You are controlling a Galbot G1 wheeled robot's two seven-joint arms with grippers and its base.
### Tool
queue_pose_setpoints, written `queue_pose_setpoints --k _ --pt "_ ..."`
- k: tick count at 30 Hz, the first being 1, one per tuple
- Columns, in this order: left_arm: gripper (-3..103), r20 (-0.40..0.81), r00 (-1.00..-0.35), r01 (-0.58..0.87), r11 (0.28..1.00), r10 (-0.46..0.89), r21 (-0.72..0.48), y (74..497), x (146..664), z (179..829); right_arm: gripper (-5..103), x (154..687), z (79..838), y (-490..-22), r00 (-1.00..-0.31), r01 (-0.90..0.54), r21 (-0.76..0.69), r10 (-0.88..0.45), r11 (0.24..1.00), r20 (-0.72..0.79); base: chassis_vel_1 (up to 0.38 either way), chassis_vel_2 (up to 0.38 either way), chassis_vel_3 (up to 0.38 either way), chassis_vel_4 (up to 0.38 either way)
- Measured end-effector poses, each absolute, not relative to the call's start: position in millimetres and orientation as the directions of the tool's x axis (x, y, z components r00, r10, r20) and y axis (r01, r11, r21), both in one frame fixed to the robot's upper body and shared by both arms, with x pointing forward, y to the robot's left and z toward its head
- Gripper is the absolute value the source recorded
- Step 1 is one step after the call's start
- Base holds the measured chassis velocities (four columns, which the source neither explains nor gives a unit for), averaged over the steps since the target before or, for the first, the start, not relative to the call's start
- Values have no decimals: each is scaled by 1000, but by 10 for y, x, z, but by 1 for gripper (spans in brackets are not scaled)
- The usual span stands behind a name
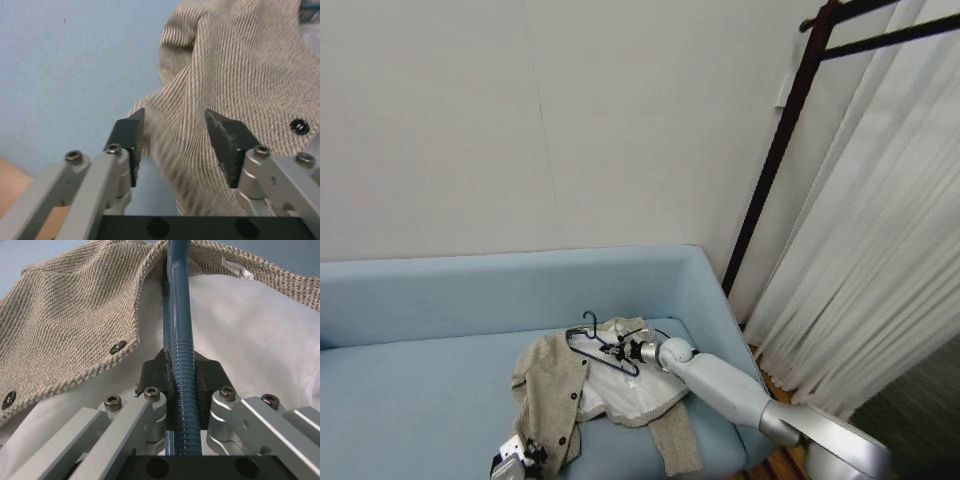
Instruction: Pick up the clothes from the sofa and hang them on the clothes hanger.
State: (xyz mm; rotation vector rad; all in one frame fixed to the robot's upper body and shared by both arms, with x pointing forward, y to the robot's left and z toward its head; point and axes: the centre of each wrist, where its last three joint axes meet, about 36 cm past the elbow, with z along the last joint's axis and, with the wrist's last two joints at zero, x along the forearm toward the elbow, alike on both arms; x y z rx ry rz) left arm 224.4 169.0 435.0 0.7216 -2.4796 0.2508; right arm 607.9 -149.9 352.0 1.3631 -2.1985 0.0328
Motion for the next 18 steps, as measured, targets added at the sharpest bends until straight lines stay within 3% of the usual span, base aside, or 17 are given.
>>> queue_pose_setpoints --k 4,7,9,12,13,15,18 --pt "54 523 -725 -540 841 -448 -27 1698 2235 4373 8 6219 3546 -1392 -332 -842 245 -820 480 466 0 0 0 0" --pt "70 515 -731 -539 841 -447 -35 1686 2256 4367 8 6332 3572 -1199 -339 -850 223 -818 478 464 0 0 0 0" --pt "70 514 -733 -538 842 -446 -37 1685 2264 4360 5 6354 3576 -1120 -349 -851 204 -812 484 468 0 0 0 0" --pt "86 507 -739 -535 843 -443 -45 1684 2286 4357 14 6367 3556 -932 -408 -850 113 -778 515 478 0 0 0 0" --pt "86 507 -739 -535 843 -443 -45 1684 2286 4357 14 6367 3556 -932 -408 -850 113 -778 515 478 0 0 0 0" --pt "96 505 -745 -530 847 -436 -51 1683 2297 4354 24 6348 3519 -902 -452 -846 37 -752 532 480 0 0 0 0" --pt "100 504 -751 -523 850 -428 -57 1675 2308 4346 35 6329 3473 -950 -487 -842 -36 -731 538 479 0 0 0 0"
